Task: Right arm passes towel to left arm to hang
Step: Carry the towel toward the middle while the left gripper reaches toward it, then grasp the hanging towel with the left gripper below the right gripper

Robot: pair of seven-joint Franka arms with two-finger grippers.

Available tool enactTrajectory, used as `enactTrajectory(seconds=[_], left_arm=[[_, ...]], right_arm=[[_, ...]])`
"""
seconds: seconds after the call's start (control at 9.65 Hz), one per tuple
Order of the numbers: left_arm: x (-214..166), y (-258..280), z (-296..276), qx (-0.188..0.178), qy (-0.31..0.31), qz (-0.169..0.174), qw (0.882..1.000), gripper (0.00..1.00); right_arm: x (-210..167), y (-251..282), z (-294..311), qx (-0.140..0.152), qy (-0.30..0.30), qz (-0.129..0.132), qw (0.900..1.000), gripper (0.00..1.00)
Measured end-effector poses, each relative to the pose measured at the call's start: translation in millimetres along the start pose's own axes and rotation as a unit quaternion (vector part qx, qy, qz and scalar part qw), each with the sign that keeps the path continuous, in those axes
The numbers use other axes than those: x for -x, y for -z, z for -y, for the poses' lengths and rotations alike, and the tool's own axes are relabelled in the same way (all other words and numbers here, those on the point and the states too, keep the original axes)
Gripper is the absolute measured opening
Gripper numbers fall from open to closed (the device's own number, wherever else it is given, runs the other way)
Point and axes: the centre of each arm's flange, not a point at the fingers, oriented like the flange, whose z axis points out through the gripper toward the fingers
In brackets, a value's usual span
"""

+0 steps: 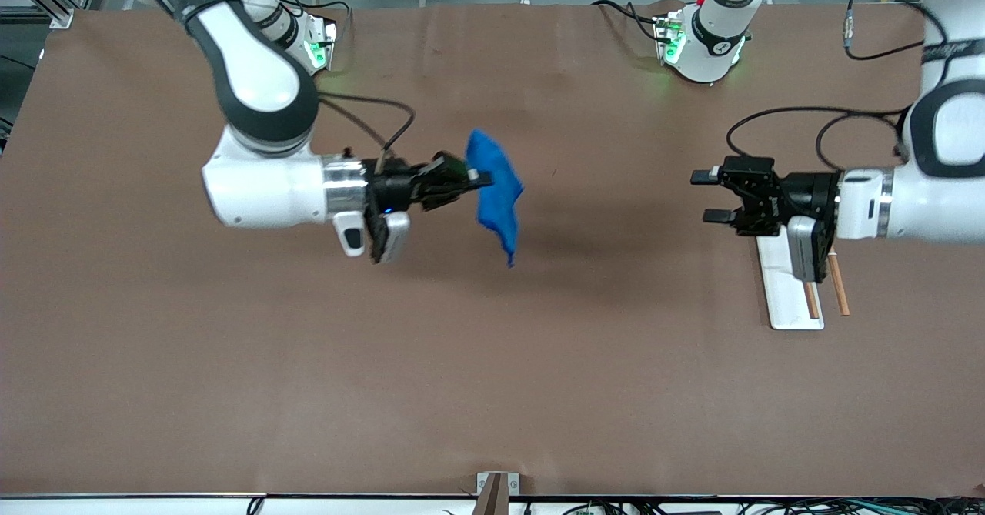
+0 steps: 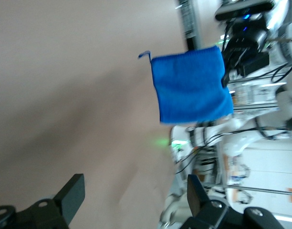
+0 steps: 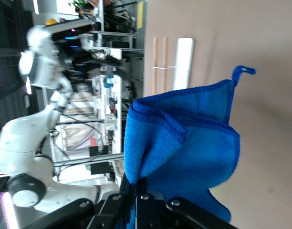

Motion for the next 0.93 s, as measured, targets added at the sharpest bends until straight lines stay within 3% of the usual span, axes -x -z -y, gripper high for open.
enactTrajectory(seconds=[0.31, 0.52, 0.73, 0.93], left_arm=[[-2, -51, 29, 0.127, -0.008, -0.008, 0.992, 0.78], [-5, -82, 34, 0.195, -0.032, -0.017, 0.98, 0.71], [-3, -121, 51, 0.27, -0.056, -0.04, 0.961, 0.63], [0, -147, 53, 0.321, -0.051, -0.048, 0.944, 0.61]], right_arm=[[17, -43, 36, -0.044, -0.02, -0.049, 0.998, 0.06], [26, -69, 52, -0.052, -0.026, -0.077, 0.995, 0.06], [26, -97, 55, -0.058, -0.035, -0.095, 0.993, 0.06], [22, -117, 54, -0.067, -0.043, -0.098, 0.992, 0.06]])
